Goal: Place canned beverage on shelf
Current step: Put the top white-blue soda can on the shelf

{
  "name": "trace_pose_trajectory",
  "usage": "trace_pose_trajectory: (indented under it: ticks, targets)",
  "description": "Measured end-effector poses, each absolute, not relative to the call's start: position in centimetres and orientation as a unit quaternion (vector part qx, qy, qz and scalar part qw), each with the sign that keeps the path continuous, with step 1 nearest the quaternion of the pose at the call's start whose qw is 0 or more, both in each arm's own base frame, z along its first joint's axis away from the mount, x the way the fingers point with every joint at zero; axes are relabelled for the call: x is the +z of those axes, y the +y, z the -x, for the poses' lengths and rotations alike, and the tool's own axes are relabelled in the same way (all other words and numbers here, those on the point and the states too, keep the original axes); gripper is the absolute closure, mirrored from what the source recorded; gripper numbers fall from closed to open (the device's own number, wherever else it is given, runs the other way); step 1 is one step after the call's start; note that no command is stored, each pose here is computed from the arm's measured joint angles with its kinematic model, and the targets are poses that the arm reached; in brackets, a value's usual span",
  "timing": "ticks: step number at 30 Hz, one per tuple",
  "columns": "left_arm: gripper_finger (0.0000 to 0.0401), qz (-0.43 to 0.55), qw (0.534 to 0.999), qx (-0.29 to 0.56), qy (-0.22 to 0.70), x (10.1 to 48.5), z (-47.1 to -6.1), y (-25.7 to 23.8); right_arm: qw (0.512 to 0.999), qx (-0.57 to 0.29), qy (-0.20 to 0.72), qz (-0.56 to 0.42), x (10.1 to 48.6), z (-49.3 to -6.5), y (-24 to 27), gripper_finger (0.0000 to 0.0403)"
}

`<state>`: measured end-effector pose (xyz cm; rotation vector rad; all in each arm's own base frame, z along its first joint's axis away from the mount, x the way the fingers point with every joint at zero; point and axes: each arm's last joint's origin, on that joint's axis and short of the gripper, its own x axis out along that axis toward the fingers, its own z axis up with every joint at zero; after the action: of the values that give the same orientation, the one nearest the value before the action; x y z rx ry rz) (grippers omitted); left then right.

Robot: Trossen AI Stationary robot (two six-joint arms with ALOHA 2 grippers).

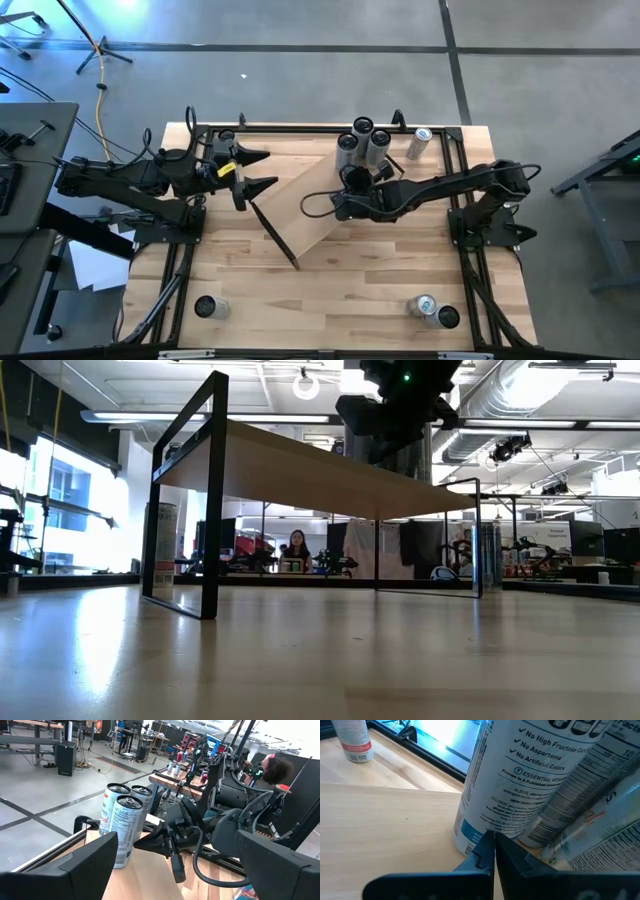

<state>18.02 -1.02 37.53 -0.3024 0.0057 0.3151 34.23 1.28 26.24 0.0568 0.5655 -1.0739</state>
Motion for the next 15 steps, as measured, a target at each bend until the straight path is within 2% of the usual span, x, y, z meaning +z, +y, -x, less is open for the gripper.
trace_pose_trajectory:
  ticks: [15]
  targets:
    - [0.0031, 0.150, 0.976, 0.157, 0.003, 37.53, -18.01, -1.02, 0.822, -0.498, 0.277, -0.010, 26.32, -34.46, 0.63, 0.0403]
